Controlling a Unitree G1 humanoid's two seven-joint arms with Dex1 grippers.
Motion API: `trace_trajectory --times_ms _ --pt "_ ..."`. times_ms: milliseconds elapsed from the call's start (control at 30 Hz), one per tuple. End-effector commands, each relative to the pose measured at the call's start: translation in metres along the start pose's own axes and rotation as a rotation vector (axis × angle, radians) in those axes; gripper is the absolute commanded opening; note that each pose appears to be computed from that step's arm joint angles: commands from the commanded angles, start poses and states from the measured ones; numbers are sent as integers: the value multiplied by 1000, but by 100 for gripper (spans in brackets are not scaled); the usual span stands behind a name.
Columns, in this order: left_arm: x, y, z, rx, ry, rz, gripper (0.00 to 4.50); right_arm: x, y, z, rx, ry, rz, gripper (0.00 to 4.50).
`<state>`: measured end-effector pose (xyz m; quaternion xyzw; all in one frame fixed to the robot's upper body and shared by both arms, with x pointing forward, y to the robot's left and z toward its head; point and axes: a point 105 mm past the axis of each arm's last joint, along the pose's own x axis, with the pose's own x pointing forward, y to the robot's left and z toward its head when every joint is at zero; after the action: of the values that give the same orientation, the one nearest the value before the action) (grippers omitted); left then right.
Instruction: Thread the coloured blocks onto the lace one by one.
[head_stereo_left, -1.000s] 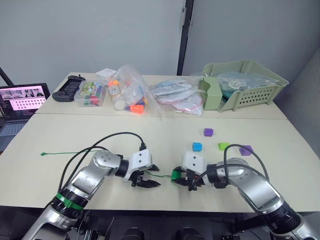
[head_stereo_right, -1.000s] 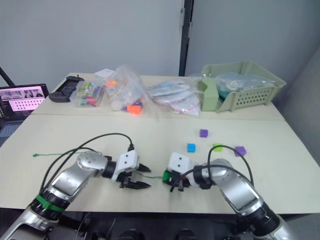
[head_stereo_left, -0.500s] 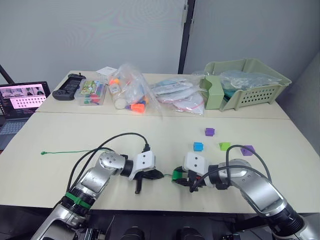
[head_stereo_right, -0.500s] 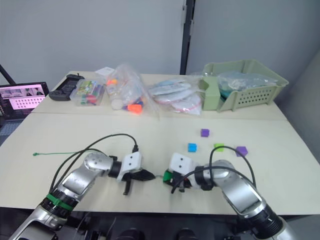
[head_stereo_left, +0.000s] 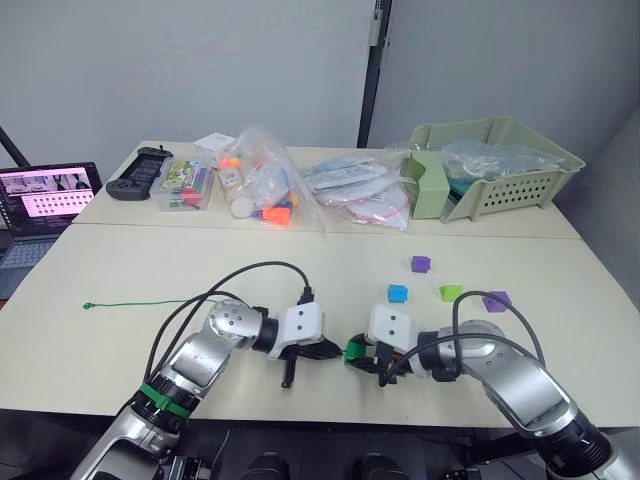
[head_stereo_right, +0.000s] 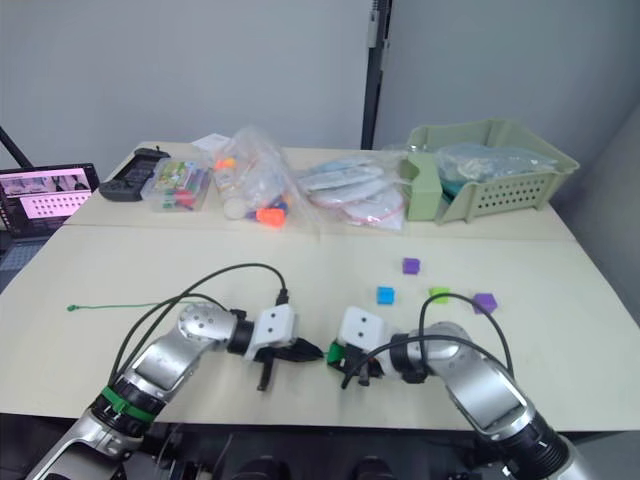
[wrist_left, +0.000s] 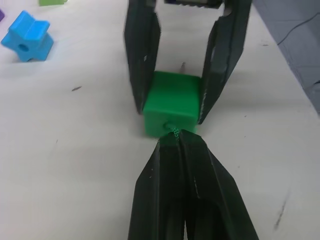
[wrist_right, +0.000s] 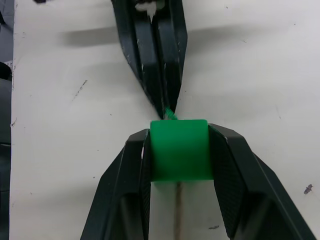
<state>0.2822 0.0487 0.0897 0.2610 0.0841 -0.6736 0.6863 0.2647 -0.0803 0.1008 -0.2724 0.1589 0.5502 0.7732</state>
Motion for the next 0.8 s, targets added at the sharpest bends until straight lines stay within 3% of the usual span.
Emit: trace_trajectory --times_ms 33,200,300,367,600,667,800 --pt "7 7 4 31 17 24 4 -2 0 -3 10 14 -7 115" --pt "5 12 3 17 29 58 4 -1 0 -5 13 25 -8 115" --pt "-1 16 5 29 29 74 84 -2 -3 -4 19 17 -27 115" --pt "-8 14 9 23 18 54 150 -3 -8 -1 20 2 -52 220" --pt "-10 11 18 68 45 5 384 -13 -11 10 17 -34 -69 450" --pt "-5 9 20 75 42 -10 448 -21 -13 11 19 -36 -82 450" --pt "8 6 19 76 35 -46 448 -39 -8 5 34 -19 -79 450"
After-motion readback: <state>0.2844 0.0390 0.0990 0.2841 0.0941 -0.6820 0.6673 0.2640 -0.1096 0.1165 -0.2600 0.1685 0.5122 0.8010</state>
